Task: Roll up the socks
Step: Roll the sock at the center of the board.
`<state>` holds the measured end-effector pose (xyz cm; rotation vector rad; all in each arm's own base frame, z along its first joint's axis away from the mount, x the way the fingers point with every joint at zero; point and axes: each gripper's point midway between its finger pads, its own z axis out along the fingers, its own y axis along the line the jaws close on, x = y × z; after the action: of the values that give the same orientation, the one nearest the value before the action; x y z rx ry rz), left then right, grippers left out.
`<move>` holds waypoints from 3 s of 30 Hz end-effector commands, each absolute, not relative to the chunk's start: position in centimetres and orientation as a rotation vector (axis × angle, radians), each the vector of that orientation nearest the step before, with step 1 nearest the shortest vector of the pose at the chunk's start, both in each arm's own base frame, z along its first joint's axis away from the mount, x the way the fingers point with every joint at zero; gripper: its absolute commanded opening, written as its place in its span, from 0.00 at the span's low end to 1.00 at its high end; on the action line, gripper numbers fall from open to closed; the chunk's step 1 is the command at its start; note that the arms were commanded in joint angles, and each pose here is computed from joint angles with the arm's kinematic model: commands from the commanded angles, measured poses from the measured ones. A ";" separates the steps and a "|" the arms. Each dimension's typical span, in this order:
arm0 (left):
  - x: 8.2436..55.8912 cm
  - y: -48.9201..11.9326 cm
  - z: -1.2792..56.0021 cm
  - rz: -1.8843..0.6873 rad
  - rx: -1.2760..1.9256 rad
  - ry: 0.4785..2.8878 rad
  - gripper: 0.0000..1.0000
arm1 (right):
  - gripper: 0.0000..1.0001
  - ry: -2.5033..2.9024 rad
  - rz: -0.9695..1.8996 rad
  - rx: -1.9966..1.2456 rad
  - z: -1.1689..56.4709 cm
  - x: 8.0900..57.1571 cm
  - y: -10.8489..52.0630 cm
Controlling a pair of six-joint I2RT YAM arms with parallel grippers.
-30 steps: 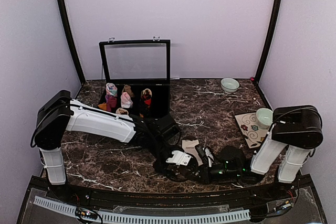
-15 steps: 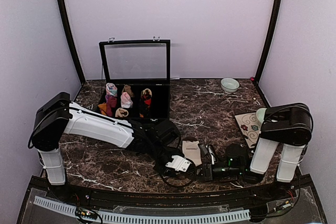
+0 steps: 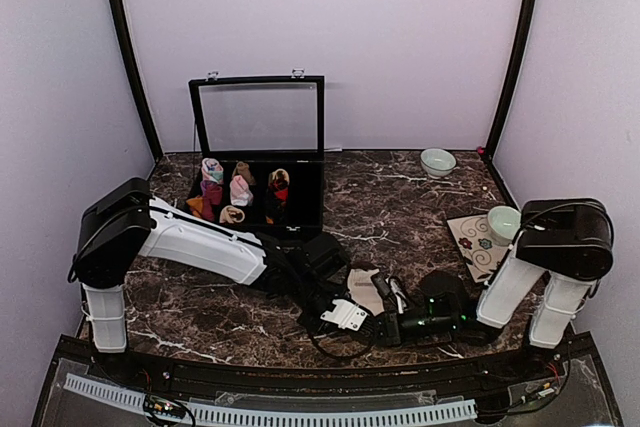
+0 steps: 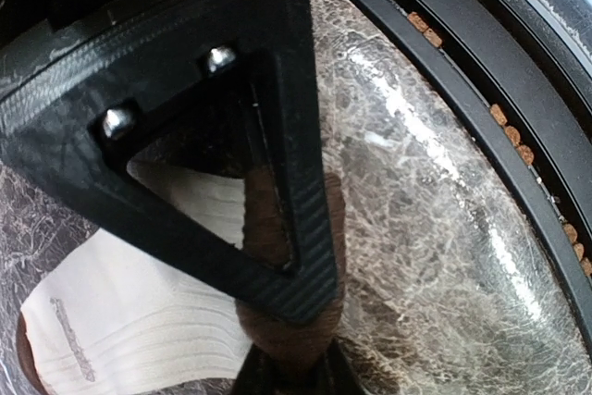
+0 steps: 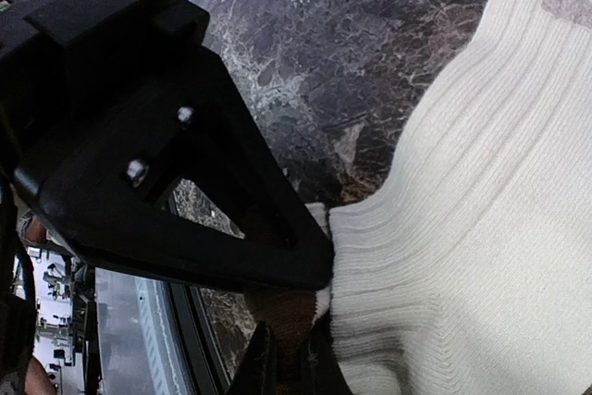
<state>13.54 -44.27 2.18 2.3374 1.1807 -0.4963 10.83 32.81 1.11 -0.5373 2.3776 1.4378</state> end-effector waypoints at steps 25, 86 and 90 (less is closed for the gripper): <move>13.8 -39.4 -3.4 -0.367 2.549 1.349 0.10 | 0.99 2.292 0.581 -0.198 4.3 16.8 19.9; 12.2 -38.7 -2.1 -0.886 2.758 1.471 0.16 | 0.36 1.687 0.235 -1.411 3.2 11.6 35.7; 12.0 -38.5 -2.1 -0.896 2.770 1.457 0.16 | 0.34 1.711 0.206 -1.399 2.1 12.1 35.5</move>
<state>14.22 -42.43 1.97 2.5821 1.3370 -0.9198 11.05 35.11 2.23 -1.4555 1.6927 0.2131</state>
